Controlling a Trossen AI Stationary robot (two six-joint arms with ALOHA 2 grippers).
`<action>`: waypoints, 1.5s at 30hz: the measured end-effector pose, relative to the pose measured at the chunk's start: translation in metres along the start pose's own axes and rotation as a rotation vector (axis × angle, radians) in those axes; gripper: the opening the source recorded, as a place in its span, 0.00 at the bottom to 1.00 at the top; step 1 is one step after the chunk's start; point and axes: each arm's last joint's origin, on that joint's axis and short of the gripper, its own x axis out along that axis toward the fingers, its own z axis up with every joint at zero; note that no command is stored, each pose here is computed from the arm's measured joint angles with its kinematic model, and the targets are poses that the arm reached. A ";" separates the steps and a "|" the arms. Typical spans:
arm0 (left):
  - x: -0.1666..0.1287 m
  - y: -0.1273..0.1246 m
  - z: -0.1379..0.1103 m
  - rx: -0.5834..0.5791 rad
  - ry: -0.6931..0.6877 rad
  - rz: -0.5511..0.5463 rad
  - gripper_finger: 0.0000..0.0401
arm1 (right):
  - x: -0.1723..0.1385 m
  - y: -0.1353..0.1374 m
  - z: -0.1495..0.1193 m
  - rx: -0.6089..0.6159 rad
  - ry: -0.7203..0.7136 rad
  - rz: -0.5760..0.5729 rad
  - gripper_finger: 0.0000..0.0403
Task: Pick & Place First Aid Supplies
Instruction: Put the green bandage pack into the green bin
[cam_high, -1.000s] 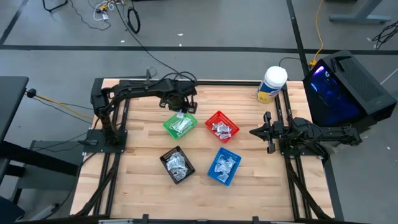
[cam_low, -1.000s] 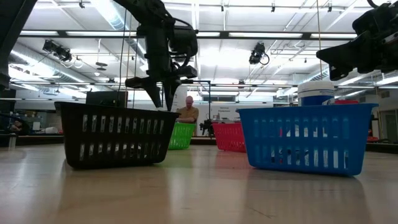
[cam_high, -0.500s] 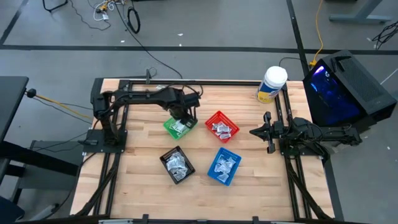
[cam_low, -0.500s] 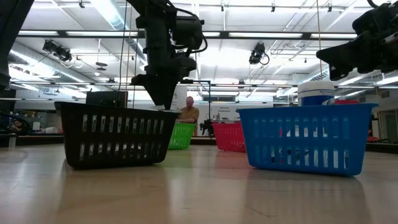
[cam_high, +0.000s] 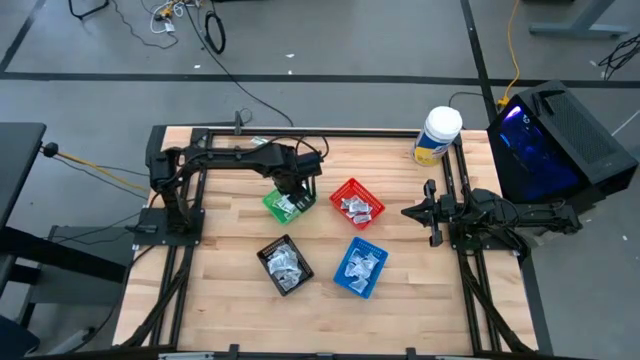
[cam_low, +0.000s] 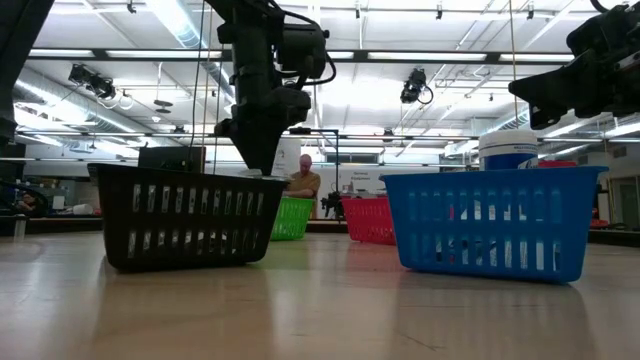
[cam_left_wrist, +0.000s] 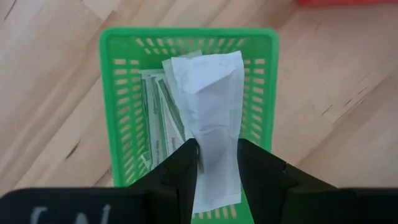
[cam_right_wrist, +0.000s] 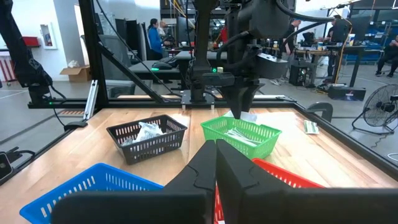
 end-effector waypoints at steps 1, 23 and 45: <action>0.000 0.000 0.000 0.000 0.004 0.002 0.30 | 0.000 0.000 0.000 0.000 0.000 0.000 0.03; 0.006 0.006 0.002 -0.002 0.017 0.063 0.69 | 0.000 0.000 0.000 0.000 0.000 0.000 0.03; 0.005 0.098 0.024 -0.359 0.125 0.044 0.69 | 0.000 0.000 0.000 0.000 0.000 0.000 0.03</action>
